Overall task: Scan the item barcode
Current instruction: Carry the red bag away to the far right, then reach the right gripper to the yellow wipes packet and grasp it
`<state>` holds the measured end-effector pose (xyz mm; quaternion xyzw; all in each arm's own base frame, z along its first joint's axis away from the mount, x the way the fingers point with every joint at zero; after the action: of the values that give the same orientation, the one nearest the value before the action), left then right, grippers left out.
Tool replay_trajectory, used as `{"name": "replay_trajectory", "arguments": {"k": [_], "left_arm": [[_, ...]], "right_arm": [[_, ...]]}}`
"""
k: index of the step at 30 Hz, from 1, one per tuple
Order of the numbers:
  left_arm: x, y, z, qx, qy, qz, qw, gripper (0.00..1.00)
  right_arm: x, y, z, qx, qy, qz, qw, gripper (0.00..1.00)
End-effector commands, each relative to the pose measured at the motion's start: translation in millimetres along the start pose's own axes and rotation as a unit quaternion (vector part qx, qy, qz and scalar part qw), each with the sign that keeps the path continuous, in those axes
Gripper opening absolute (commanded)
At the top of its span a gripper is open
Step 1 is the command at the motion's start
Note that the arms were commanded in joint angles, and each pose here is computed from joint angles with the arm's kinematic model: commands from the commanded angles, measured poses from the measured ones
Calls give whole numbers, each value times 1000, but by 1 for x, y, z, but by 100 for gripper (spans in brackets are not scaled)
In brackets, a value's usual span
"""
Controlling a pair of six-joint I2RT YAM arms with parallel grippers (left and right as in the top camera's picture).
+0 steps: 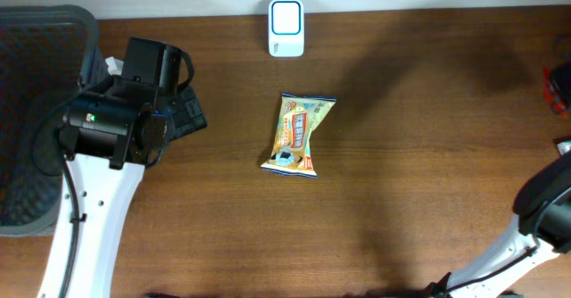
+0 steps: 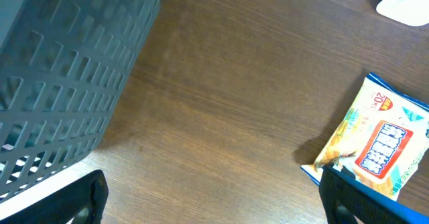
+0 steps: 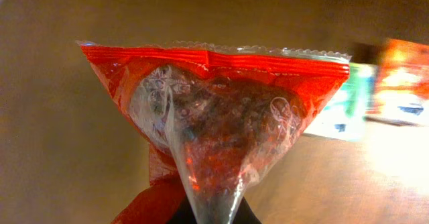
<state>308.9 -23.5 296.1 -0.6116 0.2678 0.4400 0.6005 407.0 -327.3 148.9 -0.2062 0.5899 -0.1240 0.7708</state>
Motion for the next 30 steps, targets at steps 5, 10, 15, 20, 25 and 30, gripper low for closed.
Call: {"name": "replay_trajectory", "arguments": {"k": [5,10,15,20,25,30], "left_arm": [[-6,-2,3,-4,3,-10,1000,99],[-6,-2,3,-4,3,-10,1000,99],[-6,-2,3,-4,3,-10,1000,99],[-6,-2,3,-4,3,-10,1000,99],[-6,-2,3,-4,3,-10,1000,99],[-6,-2,3,-4,3,-10,1000,99]], "right_arm": [[59,-8,-63,-1,65,20,998,50],[-7,-34,-41,12,12,-20,1000,99],[-159,21,62,-54,-359,145,920,98],[-215,133,90,-205,-432,278,833,98],[-211,278,79,-389,-317,350,791,100],[-212,415,53,-498,-272,427,704,98]]}}
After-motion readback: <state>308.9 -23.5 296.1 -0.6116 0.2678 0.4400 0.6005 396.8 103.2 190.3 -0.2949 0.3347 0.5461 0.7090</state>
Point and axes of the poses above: each gripper's point midway between its finger pads, its own x axis out along the fingers, its own z axis along the line the jaws close on, y = z × x, the point moved 1 cm from there along -x, back along the fingers, and after that the axes turned 12 degrees about x, right-handed, at the moved point
